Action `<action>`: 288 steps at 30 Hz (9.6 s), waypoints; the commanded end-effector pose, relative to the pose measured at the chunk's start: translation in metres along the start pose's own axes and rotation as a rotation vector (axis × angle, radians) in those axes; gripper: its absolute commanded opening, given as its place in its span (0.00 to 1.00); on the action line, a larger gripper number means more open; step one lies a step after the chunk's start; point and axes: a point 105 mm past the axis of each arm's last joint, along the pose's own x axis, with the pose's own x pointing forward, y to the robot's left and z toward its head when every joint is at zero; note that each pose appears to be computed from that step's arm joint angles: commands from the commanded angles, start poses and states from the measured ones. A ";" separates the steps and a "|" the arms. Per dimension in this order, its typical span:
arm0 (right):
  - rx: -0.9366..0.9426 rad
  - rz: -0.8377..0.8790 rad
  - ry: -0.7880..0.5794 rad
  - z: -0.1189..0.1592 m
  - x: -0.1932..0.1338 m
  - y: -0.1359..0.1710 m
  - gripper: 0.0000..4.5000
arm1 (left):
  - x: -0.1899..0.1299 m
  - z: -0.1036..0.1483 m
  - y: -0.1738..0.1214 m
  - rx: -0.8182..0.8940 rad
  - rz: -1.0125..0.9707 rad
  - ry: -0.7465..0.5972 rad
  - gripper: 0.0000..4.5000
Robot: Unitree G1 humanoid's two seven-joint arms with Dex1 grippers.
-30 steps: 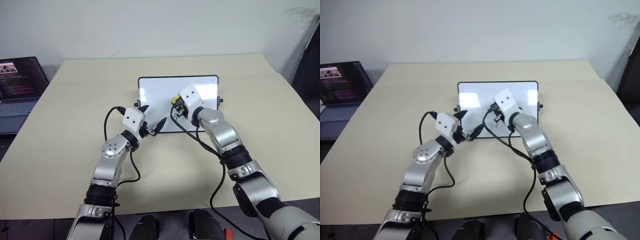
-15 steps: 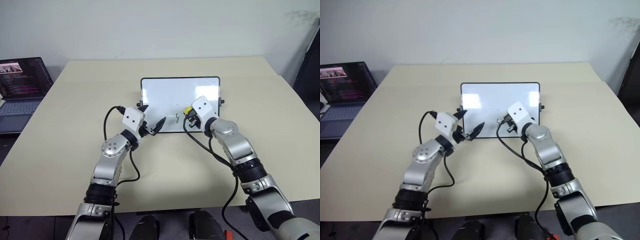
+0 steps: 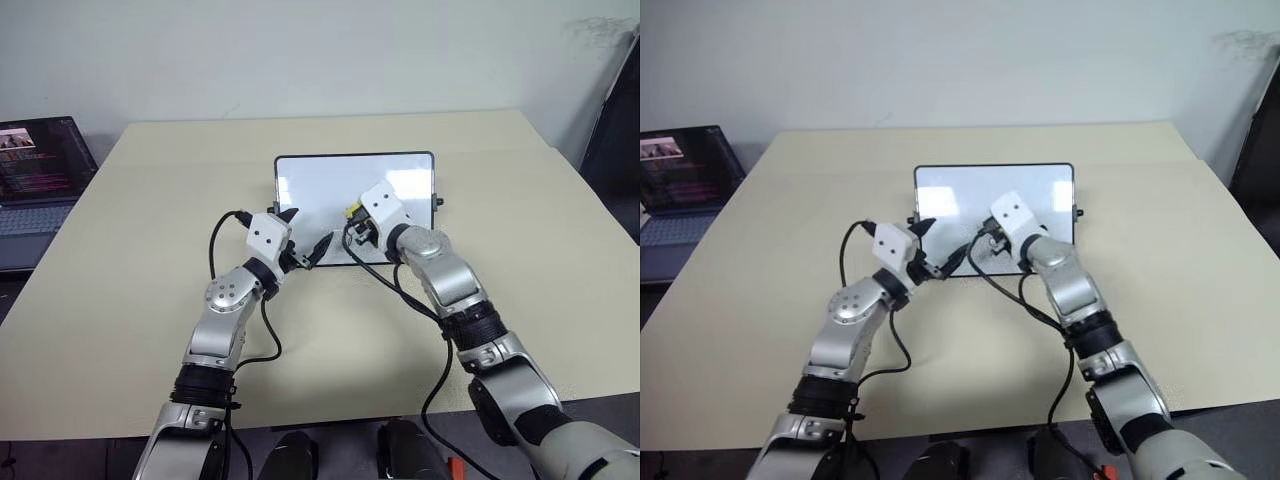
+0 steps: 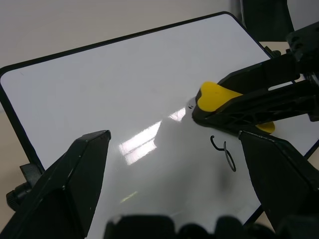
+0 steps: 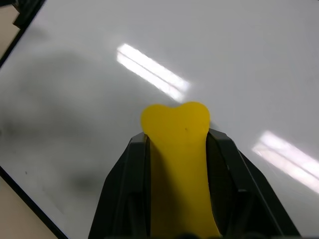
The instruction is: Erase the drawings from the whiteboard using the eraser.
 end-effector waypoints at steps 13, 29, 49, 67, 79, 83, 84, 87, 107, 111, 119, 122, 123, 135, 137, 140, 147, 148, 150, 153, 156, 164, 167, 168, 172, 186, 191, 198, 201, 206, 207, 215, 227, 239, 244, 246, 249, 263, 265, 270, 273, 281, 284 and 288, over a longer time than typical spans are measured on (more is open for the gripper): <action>-0.051 0.026 -0.097 0.032 0.010 0.007 0.30 | -0.004 0.015 0.003 0.029 0.019 -0.051 1.00; -0.069 -0.078 0.046 -0.022 -0.021 -0.039 0.30 | 0.003 0.015 0.000 0.026 -0.011 -0.052 1.00; 0.012 -0.131 0.042 -0.019 -0.037 -0.055 0.30 | 0.004 0.017 0.001 0.027 -0.021 -0.057 1.00; 0.441 -0.108 0.129 -0.041 -0.099 -0.040 0.30 | -0.001 0.015 -0.001 0.021 -0.030 -0.047 1.00; 0.407 -0.135 0.121 -0.037 -0.096 -0.049 0.30 | -0.006 0.003 -0.016 -0.049 -0.097 -0.006 1.00; 0.409 -0.135 0.117 -0.035 -0.093 -0.049 0.30 | -0.010 -0.001 -0.022 -0.089 -0.107 0.013 1.00; 0.407 -0.135 0.116 -0.035 -0.093 -0.049 0.30 | -0.011 -0.002 -0.023 -0.092 -0.107 0.019 1.00; 0.403 -0.134 0.113 -0.034 -0.092 -0.049 0.30 | -0.013 -0.003 -0.024 -0.092 -0.103 0.026 1.00; 0.168 -0.144 -0.197 0.043 -0.041 -0.045 0.30 | -0.021 -0.009 -0.020 -0.080 -0.090 0.054 1.00; 0.148 -0.106 -0.208 0.042 -0.027 -0.030 0.30 | -0.022 -0.008 -0.018 -0.076 -0.083 0.054 1.00; 0.107 -0.074 -0.215 0.037 -0.017 -0.019 0.30 | -0.023 -0.007 -0.016 -0.070 -0.073 0.057 1.00; 0.096 -0.080 -0.203 0.030 -0.014 -0.019 0.30 | -0.024 -0.007 -0.015 -0.070 -0.065 0.058 1.00; 0.093 -0.081 -0.198 0.028 -0.013 -0.019 0.30 | -0.024 -0.007 -0.015 -0.070 -0.063 0.059 1.00; 0.048 -0.085 -0.179 0.019 -0.007 -0.015 0.30 | -0.022 -0.003 -0.013 -0.059 -0.062 0.052 1.00; 0.048 -0.086 -0.174 0.018 -0.007 -0.014 0.30 | -0.022 -0.003 -0.013 -0.060 -0.062 0.051 1.00; 0.048 -0.086 -0.173 0.017 -0.007 -0.014 0.30 | -0.022 -0.002 -0.014 -0.061 -0.064 0.050 1.00; 0.026 -0.073 -0.146 0.009 -0.006 -0.008 0.30 | -0.022 -0.001 -0.016 -0.064 -0.066 0.050 1.00; 0.018 -0.068 -0.141 0.007 -0.005 -0.007 0.30 | -0.022 -0.001 -0.016 -0.064 -0.066 0.050 1.00; -0.017 -0.056 -0.124 -0.002 -0.004 -0.003 0.30 | -0.021 0.000 -0.016 -0.065 -0.068 0.050 1.00; -0.035 -0.048 -0.100 -0.013 -0.004 -0.001 0.30 | -0.022 0.000 -0.017 -0.065 -0.071 0.049 1.00; -0.038 -0.047 -0.101 -0.014 -0.004 -0.001 0.30 | -0.022 0.000 -0.017 -0.066 -0.071 0.051 1.00; -0.144 0.010 -0.054 -0.037 -0.005 0.013 0.30 | -0.021 0.001 -0.016 -0.063 -0.075 0.051 1.00; -0.204 0.047 -0.045 -0.044 -0.007 0.019 0.30 | -0.021 0.001 -0.016 -0.062 -0.073 0.050 1.00; -0.222 0.055 -0.044 -0.045 -0.007 0.021 0.30 | -0.021 0.000 -0.015 -0.062 -0.071 0.051 1.00; -0.261 0.090 -0.033 -0.051 -0.007 0.029 0.30 | -0.022 -0.001 -0.016 -0.063 -0.067 0.052 1.00; -0.343 0.181 -0.010 -0.064 -0.016 0.039 0.30 | -0.023 -0.002 -0.015 -0.066 -0.056 0.054 1.00; -0.324 0.159 -0.035 -0.056 -0.019 0.034 0.30 | -0.023 -0.002 -0.015 -0.065 -0.058 0.055 1.00; -0.263 0.051 -0.177 -0.011 -0.033 0.006 0.30 | -0.021 -0.003 -0.015 -0.065 -0.064 0.056 1.00; -0.233 -0.002 -0.247 0.013 -0.041 -0.008 0.30 | -0.018 -0.001 -0.015 -0.063 -0.069 0.047 1.00; -0.207 -0.070 -0.289 0.031 -0.045 -0.024 0.30 | -0.015 -0.001 -0.016 -0.063 -0.080 0.043 1.00; -0.208 -0.077 -0.286 0.031 -0.043 -0.026 0.30 | -0.015 -0.001 -0.017 -0.063 -0.083 0.042 1.00; -0.240 -0.090 -0.159 0.007 -0.029 -0.033 0.30 | -0.016 -0.002 -0.015 -0.061 -0.082 0.043 1.00; -0.362 0.024 -0.035 -0.029 -0.026 -0.005 0.30 | -0.015 -0.001 -0.017 -0.062 -0.080 0.041 1.00; -0.371 0.151 -0.037 -0.034 -0.039 0.026 0.30 | -0.015 -0.002 -0.018 -0.063 -0.090 0.041 1.00; -0.237 0.078 -0.083 -0.020 -0.044 0.007 0.30 | -0.014 -0.002 -0.019 -0.066 -0.092 0.039 1.00; -0.187 0.040 -0.097 -0.012 -0.047 -0.003 0.30 | -0.013 -0.002 -0.019 -0.067 -0.093 0.037 1.00; -0.107 0.001 -0.099 -0.003 -0.053 -0.015 0.30 | -0.013 -0.001 -0.020 -0.068 -0.096 0.033 1.00; 0.450 -0.231 0.142 -0.035 -0.097 -0.051 0.30 | -0.011 -0.001 -0.019 -0.069 -0.094 0.024 1.00; 0.463 -0.249 0.154 -0.038 -0.101 -0.051 0.30 | -0.010 -0.001 -0.019 -0.070 -0.094 0.023 1.00; 0.470 -0.265 0.155 -0.039 -0.101 -0.051 0.30 | -0.008 -0.001 -0.021 -0.072 -0.105 0.022 1.00; 0.468 -0.282 0.148 -0.037 -0.102 -0.055 0.30 | -0.006 0.001 -0.021 -0.071 -0.118 0.016 1.00; 0.469 -0.374 0.170 -0.044 -0.121 -0.082 0.30 | -0.002 0.025 -0.038 -0.114 -0.300 -0.047 1.00; 0.484 -0.416 0.190 -0.049 -0.131 -0.094 0.30 | -0.003 0.041 -0.044 -0.150 -0.412 -0.086 1.00; 0.486 -0.465 0.226 -0.058 -0.143 -0.107 0.30 | -0.010 0.050 -0.054 -0.185 -0.560 -0.087 1.00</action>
